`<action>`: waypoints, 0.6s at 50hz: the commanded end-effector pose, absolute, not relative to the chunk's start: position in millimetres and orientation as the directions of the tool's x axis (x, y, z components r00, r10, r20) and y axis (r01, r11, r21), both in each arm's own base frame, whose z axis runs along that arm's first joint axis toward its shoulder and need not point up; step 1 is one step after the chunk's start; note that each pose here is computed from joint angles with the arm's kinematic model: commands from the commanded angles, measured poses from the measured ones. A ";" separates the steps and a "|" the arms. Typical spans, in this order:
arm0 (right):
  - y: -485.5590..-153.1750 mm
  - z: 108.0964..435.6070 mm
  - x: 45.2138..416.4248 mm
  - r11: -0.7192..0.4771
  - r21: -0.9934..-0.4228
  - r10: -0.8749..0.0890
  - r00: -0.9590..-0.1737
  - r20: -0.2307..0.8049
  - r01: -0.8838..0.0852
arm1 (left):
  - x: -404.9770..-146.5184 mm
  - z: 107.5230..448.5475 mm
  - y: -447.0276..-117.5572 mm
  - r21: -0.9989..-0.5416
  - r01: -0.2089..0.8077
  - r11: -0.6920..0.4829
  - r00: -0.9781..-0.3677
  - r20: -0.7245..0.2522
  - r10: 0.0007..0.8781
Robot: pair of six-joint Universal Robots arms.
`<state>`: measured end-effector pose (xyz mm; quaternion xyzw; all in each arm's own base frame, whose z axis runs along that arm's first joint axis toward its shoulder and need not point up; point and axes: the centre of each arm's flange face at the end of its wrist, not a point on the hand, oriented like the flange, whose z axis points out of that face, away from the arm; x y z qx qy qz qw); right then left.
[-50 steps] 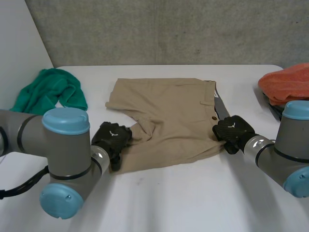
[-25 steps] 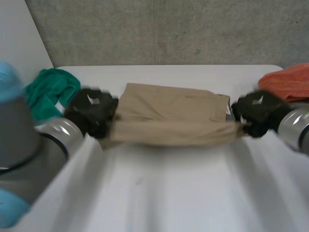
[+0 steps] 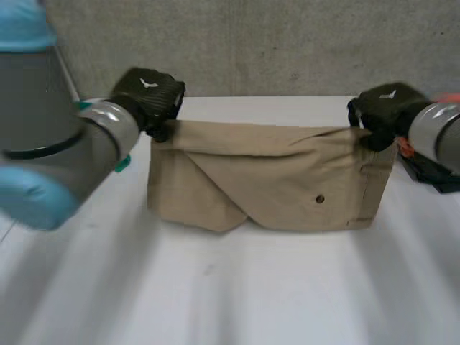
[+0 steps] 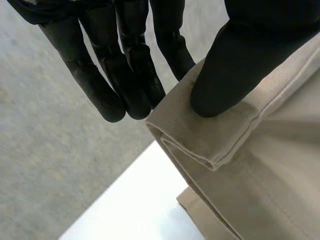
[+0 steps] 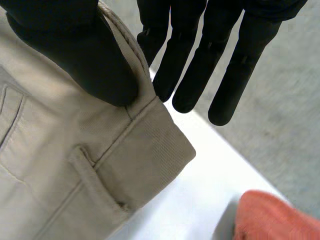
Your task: Fold the laundry.
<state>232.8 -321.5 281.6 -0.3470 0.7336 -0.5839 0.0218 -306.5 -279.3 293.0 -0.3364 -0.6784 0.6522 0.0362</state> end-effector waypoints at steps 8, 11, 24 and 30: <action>-407.5 175.0 274.1 0.010 -0.824 -0.408 -0.754 0.515 -0.567 | -342.6 195.6 -387.6 -0.837 0.545 -0.055 -0.735 -0.508 0.449; -426.7 158.2 283.8 -0.070 -0.824 -0.341 -0.763 0.549 -0.562 | -348.3 187.6 -401.5 -0.833 0.540 -0.121 -0.735 -0.537 0.414; -452.7 156.7 290.4 -0.181 -0.815 -0.181 -0.796 0.577 -0.550 | -367.5 210.2 -411.2 -0.875 0.387 -0.290 -0.821 -0.470 0.324; -399.4 193.2 261.9 0.118 -0.870 -0.378 -0.831 0.407 -0.479 | -347.9 229.0 -396.7 -0.917 0.343 -0.203 -0.860 -0.393 0.326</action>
